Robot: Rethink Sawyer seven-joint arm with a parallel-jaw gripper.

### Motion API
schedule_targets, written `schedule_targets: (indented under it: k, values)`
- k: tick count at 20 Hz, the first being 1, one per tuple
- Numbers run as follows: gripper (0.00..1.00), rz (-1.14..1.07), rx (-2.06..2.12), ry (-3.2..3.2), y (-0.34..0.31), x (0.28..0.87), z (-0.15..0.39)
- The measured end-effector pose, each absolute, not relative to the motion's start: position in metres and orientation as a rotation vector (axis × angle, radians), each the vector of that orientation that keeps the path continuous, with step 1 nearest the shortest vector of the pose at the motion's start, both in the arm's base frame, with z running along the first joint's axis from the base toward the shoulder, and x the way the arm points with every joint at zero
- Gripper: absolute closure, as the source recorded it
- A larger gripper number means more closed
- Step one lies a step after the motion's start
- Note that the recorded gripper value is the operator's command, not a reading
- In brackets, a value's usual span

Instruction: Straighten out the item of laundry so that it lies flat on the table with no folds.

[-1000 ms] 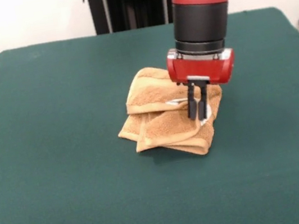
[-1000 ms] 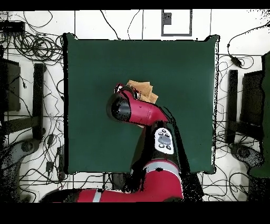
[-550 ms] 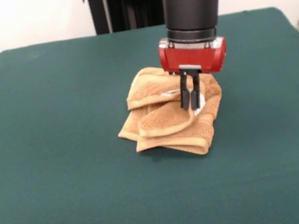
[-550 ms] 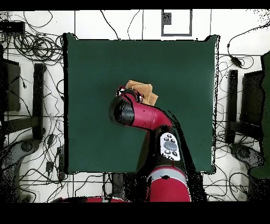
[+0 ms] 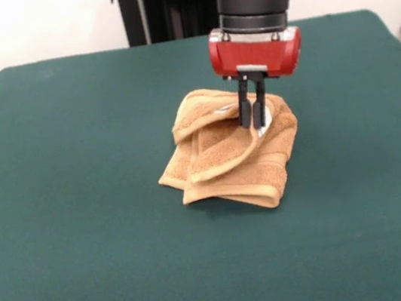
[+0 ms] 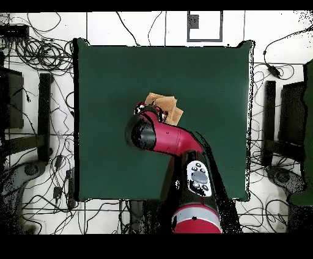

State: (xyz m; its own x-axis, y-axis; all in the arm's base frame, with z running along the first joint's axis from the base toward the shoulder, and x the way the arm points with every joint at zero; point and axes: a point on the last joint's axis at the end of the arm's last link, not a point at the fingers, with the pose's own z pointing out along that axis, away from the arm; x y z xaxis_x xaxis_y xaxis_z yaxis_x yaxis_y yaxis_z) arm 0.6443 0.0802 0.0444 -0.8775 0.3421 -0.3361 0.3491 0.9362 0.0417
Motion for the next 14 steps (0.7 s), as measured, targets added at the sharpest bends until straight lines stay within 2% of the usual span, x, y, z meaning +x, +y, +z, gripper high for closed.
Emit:
schedule_targets:
  k: [14]
  values:
    - [1.0,-0.026,0.509,2.746,0.081,0.631,0.066]
